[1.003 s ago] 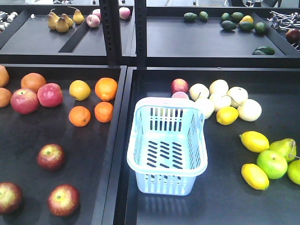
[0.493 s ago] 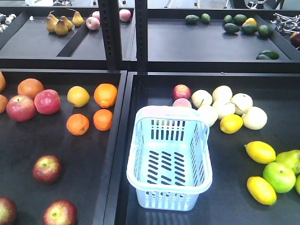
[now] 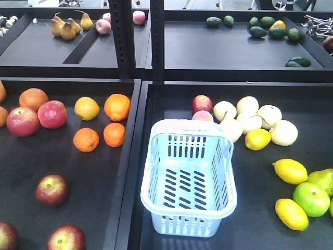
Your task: Pick three apples into basket with both arms
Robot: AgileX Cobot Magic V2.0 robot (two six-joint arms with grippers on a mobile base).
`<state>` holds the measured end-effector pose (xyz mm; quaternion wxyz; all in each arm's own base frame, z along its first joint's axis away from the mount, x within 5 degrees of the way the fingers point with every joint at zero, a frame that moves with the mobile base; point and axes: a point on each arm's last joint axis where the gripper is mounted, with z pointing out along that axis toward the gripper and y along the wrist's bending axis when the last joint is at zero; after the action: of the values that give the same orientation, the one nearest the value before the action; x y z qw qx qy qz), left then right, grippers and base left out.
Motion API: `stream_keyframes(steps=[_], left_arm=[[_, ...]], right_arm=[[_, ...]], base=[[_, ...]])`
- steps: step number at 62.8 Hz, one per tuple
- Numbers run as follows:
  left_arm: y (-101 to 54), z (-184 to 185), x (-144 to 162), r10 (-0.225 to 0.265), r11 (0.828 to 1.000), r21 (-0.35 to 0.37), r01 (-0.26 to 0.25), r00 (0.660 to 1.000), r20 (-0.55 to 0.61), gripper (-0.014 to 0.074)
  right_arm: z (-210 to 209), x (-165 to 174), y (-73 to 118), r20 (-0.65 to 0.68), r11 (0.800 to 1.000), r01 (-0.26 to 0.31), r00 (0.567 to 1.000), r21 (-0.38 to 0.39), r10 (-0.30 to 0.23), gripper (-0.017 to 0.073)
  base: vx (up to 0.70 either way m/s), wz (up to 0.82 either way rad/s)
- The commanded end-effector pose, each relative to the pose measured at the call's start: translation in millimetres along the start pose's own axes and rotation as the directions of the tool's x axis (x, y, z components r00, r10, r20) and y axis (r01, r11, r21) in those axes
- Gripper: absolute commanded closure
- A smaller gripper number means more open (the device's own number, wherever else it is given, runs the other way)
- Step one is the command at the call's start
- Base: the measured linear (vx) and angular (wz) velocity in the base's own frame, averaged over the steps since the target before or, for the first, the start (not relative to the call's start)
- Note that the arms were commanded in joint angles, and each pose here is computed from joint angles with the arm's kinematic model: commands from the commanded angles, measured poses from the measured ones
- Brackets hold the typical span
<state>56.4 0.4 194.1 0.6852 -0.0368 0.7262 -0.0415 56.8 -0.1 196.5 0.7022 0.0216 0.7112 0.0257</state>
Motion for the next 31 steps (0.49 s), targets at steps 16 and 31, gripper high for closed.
stream_keyframes(steps=[16, 31], left_arm=[[-1.6, -0.9, -3.7, -0.001, 1.0, 0.021, 0.0, 0.998, 0.07, 0.06], [-4.2, -1.9, -11.8, -0.043, 0.998, 0.056, 0.035, 0.987, 0.157, 0.06]], right_arm=[[-0.6, -2.8, 0.7, 0.07, 1.0, 0.013, 0.997, -0.007, -0.012, 0.0568], [-0.6, -2.8, 0.7, 0.07, 1.0, 0.013, 0.997, -0.007, -0.012, 0.0568]], base=[[0.0, 0.0], [0.0, 0.0]])
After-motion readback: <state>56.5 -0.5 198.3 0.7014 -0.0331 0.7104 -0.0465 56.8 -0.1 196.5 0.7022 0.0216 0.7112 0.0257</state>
